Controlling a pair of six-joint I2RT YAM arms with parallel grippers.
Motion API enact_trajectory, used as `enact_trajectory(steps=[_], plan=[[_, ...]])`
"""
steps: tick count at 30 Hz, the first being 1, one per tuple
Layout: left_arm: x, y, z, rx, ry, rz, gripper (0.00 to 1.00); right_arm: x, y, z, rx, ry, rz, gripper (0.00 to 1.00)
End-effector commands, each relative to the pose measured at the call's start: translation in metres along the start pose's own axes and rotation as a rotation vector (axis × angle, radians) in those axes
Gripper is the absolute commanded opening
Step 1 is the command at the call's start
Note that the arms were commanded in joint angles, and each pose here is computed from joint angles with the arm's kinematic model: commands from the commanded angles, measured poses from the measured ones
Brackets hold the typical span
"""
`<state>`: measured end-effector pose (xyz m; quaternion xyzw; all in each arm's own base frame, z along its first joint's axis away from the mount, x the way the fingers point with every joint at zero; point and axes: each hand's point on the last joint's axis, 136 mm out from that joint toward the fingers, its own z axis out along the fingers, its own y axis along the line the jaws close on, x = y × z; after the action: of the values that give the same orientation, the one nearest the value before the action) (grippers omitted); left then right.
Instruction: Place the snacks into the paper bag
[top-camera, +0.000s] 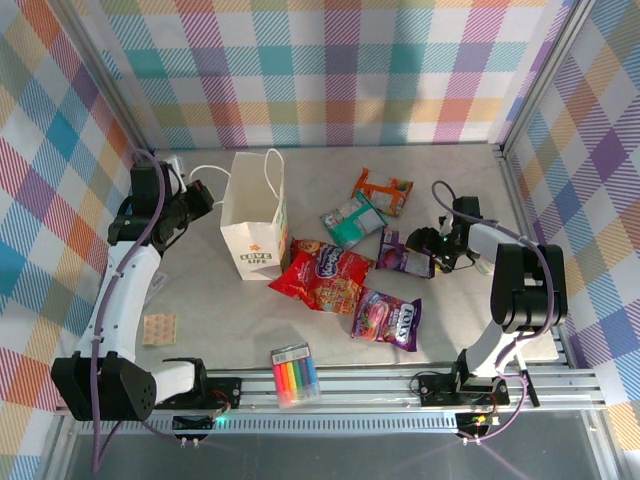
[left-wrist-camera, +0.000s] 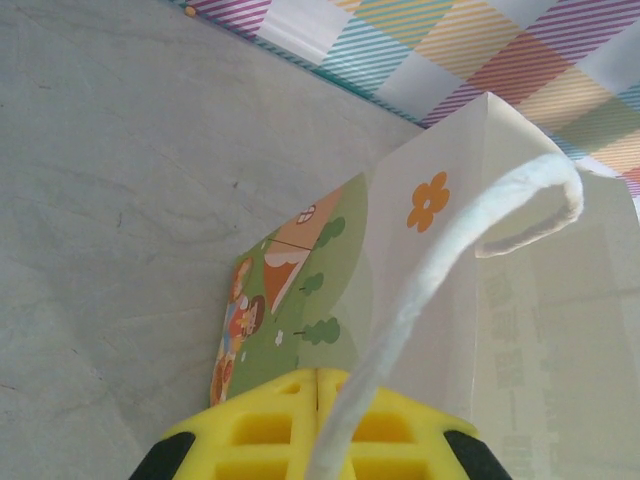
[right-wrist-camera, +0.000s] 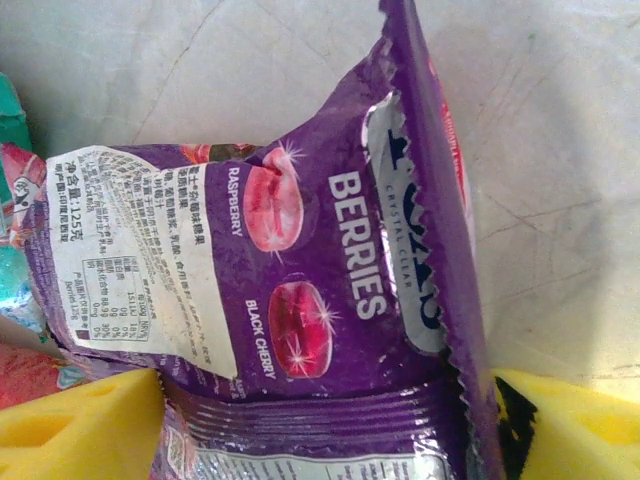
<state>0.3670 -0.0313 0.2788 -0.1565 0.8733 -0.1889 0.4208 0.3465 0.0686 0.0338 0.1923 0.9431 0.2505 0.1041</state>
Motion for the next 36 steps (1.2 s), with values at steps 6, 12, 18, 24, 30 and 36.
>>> enact_trajectory(steps=[6,12,18,24,30,36], plan=[[0.002,0.003,-0.004,0.005,-0.004,-0.006,0.04,0.014,-0.004,0.004,0.027,0.04,0.004,0.59],[0.003,0.004,-0.003,0.004,-0.001,-0.007,0.04,0.013,-0.004,-0.004,0.052,0.033,-0.005,0.51],[0.005,0.004,-0.002,0.007,0.003,-0.008,0.04,0.014,-0.003,-0.01,0.07,0.031,-0.02,0.44],[0.007,0.004,-0.001,0.011,0.01,-0.009,0.04,0.013,-0.001,-0.02,0.088,0.013,-0.038,0.34],[0.006,0.002,-0.001,0.018,0.011,-0.007,0.05,0.01,0.002,-0.03,0.11,0.0,-0.056,0.27],[0.008,0.0,0.0,0.031,0.022,-0.005,0.05,0.008,0.012,-0.042,0.102,-0.025,-0.075,0.23]])
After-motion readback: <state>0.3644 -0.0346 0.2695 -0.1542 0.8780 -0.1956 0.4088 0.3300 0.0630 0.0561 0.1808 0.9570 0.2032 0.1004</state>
